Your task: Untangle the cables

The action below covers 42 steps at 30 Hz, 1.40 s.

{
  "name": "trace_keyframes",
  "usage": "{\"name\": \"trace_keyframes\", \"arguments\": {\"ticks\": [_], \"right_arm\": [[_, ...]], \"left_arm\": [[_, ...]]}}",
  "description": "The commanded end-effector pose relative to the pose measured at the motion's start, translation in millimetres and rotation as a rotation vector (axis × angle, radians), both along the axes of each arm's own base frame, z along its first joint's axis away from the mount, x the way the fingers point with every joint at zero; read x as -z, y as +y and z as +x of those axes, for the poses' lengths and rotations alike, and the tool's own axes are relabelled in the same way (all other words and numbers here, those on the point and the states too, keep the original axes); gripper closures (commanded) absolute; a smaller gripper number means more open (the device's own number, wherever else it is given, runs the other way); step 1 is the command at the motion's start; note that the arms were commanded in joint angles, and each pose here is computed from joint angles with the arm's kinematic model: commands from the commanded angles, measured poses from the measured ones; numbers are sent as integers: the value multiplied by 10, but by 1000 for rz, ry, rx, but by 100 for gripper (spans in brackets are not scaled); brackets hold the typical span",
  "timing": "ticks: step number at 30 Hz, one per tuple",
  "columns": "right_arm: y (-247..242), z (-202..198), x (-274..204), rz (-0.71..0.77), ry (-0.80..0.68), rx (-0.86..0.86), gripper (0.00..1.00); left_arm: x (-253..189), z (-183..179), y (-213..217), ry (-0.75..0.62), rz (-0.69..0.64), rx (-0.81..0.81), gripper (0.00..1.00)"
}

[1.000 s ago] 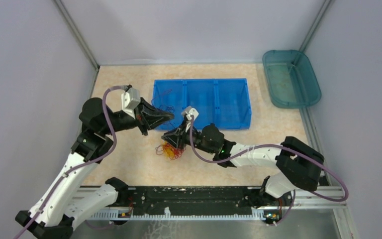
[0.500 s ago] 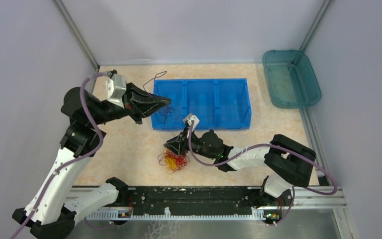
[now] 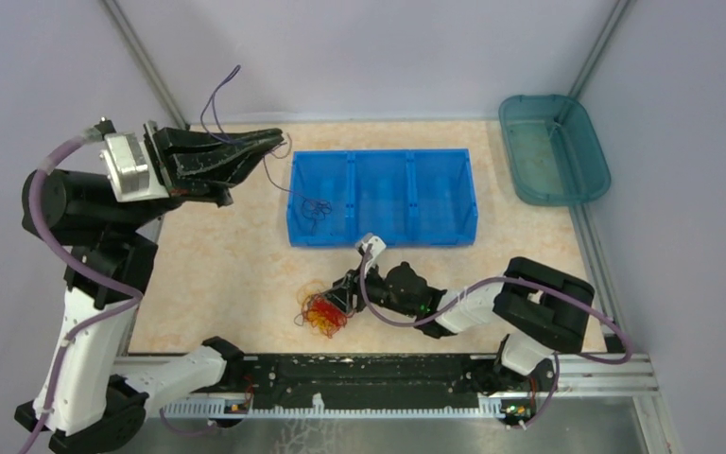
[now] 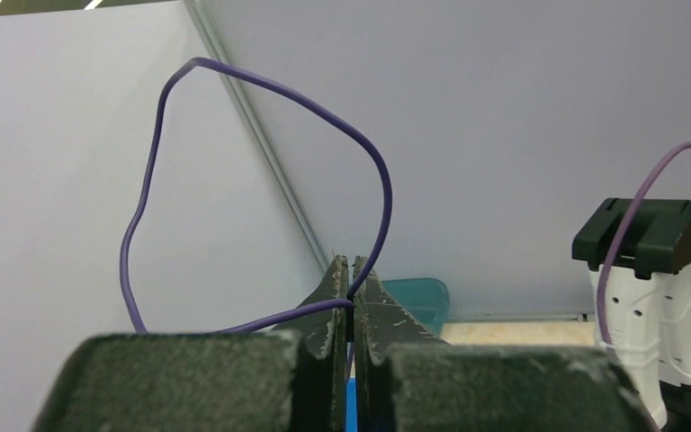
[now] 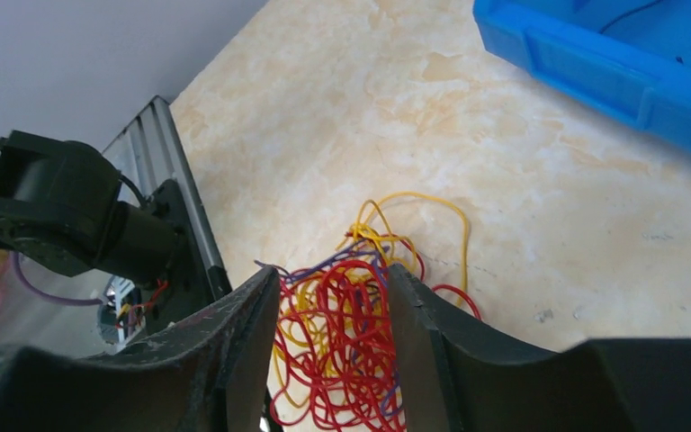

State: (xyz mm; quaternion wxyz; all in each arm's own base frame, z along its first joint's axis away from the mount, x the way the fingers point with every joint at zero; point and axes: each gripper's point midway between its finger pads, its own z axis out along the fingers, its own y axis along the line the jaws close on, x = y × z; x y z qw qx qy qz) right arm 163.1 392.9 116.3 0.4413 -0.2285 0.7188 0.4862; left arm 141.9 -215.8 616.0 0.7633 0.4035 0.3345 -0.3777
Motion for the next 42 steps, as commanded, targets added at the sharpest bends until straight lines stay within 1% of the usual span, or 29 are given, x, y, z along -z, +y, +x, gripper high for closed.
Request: {"name": "trace_keyframes", "arguments": {"ticks": [1,3,6,10,11,16,21,25,30,35,39,42], "right_arm": [[-48,41,-380,107,-52,49,48],[-136,77,-448,98,-67,85,42],[-330,177,-597,93,-92,176,32],[-660,325,-809,95,-132,317,22],[-745,358,-863,97,-139,352,21],[-1204,496,-1070,123,-163,525,21],[-1457,537,-1097,123,-170,604,24],[-1492,541,-1140,126,-178,614,25],[-1451,536,-1269,138,-196,596,26],[-1408,524,-1377,148,-215,575,26],[-1396,526,-1435,146,-230,569,26],[-1404,530,-1440,138,-238,571,26]], "left_arm": [[61,208,-1,-12,8,-80,100],[180,303,-16,4,18,-105,100],[423,540,-41,52,33,-167,100],[865,921,-100,116,79,-259,100],[992,1012,-127,132,97,-274,100],[1480,1417,-237,202,165,-340,100],[1921,1748,-327,215,242,-394,100],[2286,2047,-359,240,318,-425,100],[2642,2359,-343,294,384,-426,100],[3060,2601,-330,349,450,-426,100],[3244,2786,-356,383,468,-403,100],[3465,2929,-364,444,515,-412,100]]}}
